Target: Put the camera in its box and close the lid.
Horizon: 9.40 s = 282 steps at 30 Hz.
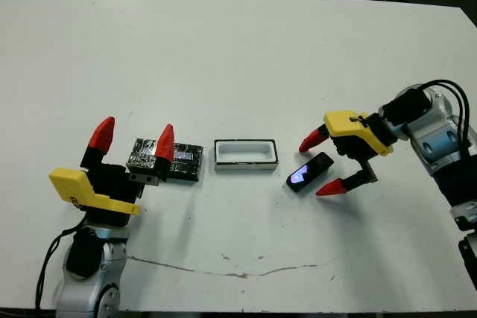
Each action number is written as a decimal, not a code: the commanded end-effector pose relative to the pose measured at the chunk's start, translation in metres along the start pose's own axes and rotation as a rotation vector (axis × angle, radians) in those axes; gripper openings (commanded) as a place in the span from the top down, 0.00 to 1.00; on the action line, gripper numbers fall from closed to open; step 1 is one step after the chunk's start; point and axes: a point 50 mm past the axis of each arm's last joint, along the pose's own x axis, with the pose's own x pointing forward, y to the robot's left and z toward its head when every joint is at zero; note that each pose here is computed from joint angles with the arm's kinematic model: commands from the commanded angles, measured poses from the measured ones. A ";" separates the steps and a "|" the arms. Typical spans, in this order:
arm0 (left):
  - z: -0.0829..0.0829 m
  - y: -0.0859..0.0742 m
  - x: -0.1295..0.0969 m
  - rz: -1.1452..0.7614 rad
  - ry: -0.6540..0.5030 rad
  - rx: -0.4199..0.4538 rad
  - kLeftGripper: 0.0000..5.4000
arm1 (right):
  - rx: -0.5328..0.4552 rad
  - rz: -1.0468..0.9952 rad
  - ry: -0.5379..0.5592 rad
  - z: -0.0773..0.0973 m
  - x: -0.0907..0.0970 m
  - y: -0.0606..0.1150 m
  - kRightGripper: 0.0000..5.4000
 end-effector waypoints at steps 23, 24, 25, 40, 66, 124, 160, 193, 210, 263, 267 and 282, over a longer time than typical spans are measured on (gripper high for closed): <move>-0.001 0.000 0.000 0.008 0.014 0.005 0.00 | 0.110 -0.056 -0.054 -0.008 -0.002 0.002 0.69; -0.001 0.000 -0.001 0.010 0.016 0.008 0.00 | 0.141 -0.065 -0.079 -0.008 -0.005 0.001 0.69; -0.001 0.000 -0.001 0.013 0.018 0.010 0.00 | 0.171 -0.075 -0.099 -0.008 -0.008 0.001 0.69; -0.002 0.000 -0.002 0.014 0.015 0.012 0.00 | 0.154 -0.312 -0.299 0.014 -0.068 -0.015 0.69; -0.004 -0.002 -0.003 0.018 0.019 -0.005 0.00 | 0.171 -0.123 -0.468 0.073 0.055 -0.022 0.69; -0.003 -0.001 -0.001 0.015 0.005 0.000 0.00 | 0.253 -0.104 -0.360 0.020 0.055 -0.011 0.69; -0.005 -0.002 -0.003 0.026 0.012 0.011 0.00 | 0.138 -0.129 -0.490 0.067 0.058 -0.019 0.69; -0.005 -0.001 -0.004 0.019 0.014 -0.013 0.00 | 0.207 -0.105 -0.424 0.040 0.055 -0.016 0.69; -0.004 -0.001 -0.003 0.014 0.004 -0.005 0.00 | 0.247 -0.081 -0.376 0.017 0.054 -0.012 0.69; -0.005 -0.002 -0.004 0.015 0.013 -0.012 0.00 | 0.333 -0.824 -0.729 0.018 -0.038 0.030 0.06; -0.004 0.000 -0.004 0.016 0.012 0.007 0.00 | 0.434 -0.981 -0.759 0.003 -0.031 0.061 0.17; 0.049 0.051 0.041 -0.373 0.105 0.374 0.00 | 0.556 -1.146 -0.916 -0.032 0.006 0.136 0.59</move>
